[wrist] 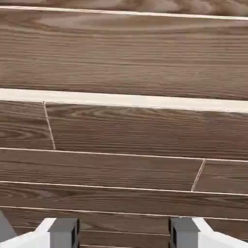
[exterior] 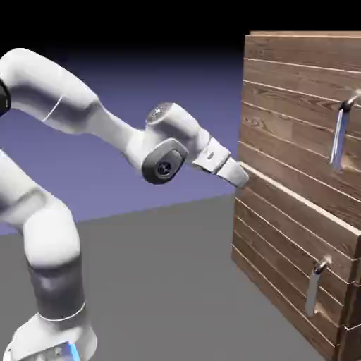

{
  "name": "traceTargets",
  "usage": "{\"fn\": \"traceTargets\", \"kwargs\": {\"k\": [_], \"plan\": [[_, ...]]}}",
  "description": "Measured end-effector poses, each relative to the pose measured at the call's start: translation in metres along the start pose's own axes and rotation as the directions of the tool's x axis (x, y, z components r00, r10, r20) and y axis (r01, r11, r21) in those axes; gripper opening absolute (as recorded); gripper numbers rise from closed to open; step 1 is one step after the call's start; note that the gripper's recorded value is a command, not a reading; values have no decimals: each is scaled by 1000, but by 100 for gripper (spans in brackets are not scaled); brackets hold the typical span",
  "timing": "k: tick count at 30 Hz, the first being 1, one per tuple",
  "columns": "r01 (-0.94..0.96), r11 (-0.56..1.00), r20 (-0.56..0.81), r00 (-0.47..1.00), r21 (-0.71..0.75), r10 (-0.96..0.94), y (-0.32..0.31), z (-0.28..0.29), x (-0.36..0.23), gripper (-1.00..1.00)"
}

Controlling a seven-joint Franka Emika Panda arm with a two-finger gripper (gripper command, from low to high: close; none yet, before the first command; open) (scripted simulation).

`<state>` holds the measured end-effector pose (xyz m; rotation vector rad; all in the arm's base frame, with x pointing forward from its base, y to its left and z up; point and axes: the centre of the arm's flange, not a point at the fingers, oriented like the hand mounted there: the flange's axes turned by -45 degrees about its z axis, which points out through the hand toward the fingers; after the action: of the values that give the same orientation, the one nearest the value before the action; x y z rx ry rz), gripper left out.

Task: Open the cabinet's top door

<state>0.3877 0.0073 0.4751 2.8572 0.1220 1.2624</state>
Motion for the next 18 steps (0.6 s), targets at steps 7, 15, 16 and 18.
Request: {"fn": "traceTargets", "kwargs": {"k": [7, 15, 16, 18], "plan": [[122, 992, -200, 973, 11, -117, 0, -78, 53, 0], [191, 982, -405, 897, -14, -180, 30, -161, 83, 0], [194, 981, -427, 886, -18, -183, 37, -170, 85, 0], [195, 980, -469, 864, -26, -184, 51, -185, 88, 0]]}}
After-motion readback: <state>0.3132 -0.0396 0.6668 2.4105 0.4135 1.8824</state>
